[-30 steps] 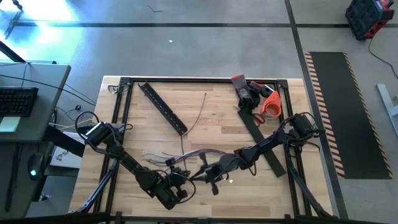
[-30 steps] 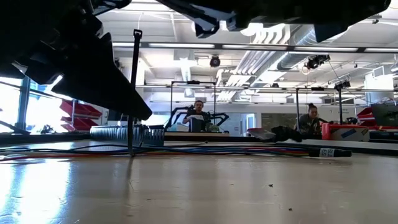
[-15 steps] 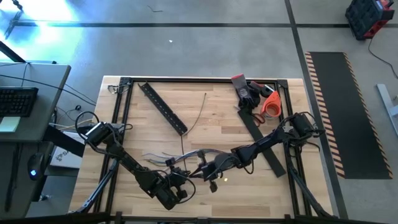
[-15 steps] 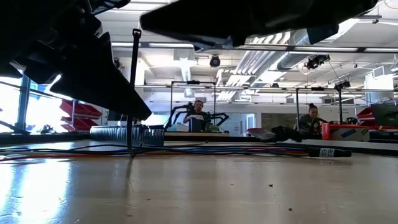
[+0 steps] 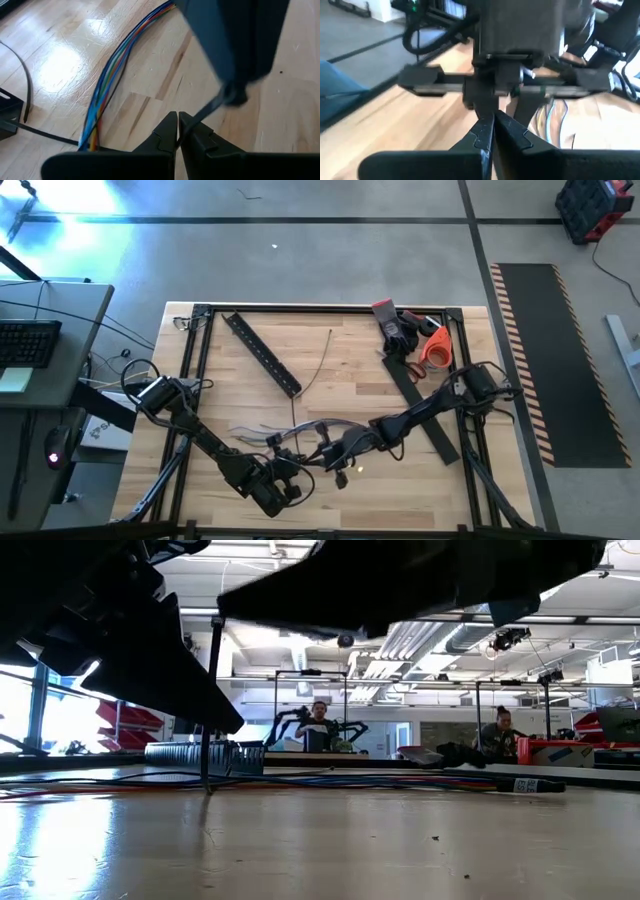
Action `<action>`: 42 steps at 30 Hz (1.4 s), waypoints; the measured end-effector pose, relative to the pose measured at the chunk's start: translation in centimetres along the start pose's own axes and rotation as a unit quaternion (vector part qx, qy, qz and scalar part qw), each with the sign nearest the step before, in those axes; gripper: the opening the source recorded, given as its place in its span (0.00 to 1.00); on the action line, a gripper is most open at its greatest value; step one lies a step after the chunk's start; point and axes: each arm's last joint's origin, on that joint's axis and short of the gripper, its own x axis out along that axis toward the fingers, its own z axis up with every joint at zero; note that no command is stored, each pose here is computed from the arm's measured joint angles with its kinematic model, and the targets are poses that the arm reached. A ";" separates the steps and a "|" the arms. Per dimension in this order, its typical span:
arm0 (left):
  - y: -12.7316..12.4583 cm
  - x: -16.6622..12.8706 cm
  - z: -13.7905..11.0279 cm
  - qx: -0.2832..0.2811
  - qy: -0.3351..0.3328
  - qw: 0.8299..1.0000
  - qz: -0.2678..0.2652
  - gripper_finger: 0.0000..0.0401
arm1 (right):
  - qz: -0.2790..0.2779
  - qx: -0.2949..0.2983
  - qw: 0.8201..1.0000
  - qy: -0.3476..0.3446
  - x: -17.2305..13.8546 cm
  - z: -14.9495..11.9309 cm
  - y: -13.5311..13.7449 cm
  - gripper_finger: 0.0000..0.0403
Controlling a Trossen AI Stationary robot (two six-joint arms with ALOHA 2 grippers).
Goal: Ziptie cables
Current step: Wrap the cable wires with the black zip tie
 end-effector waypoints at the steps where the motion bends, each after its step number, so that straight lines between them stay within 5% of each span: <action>1: 0.0 0.0 0.0 -0.001 0.000 1.000 0.000 0.00 | -0.002 0.001 1.000 0.000 0.1 0.0 0.0 0.00; 9: 0.0 0.0 0.0 -0.002 -0.001 1.000 -0.001 0.00 | -0.006 -0.002 1.000 -0.022 0.6 1.6 -0.1 0.00; 34: -0.6 -0.9 -0.6 0.007 -0.035 0.999 -0.001 0.00 | -0.034 0.007 0.999 0.034 0.6 0.9 0.2 0.00; 42: -0.1 0.0 -2.4 -0.031 -0.060 0.997 -0.048 0.00 | 0.021 0.018 0.999 0.022 0.6 0.9 0.5 0.16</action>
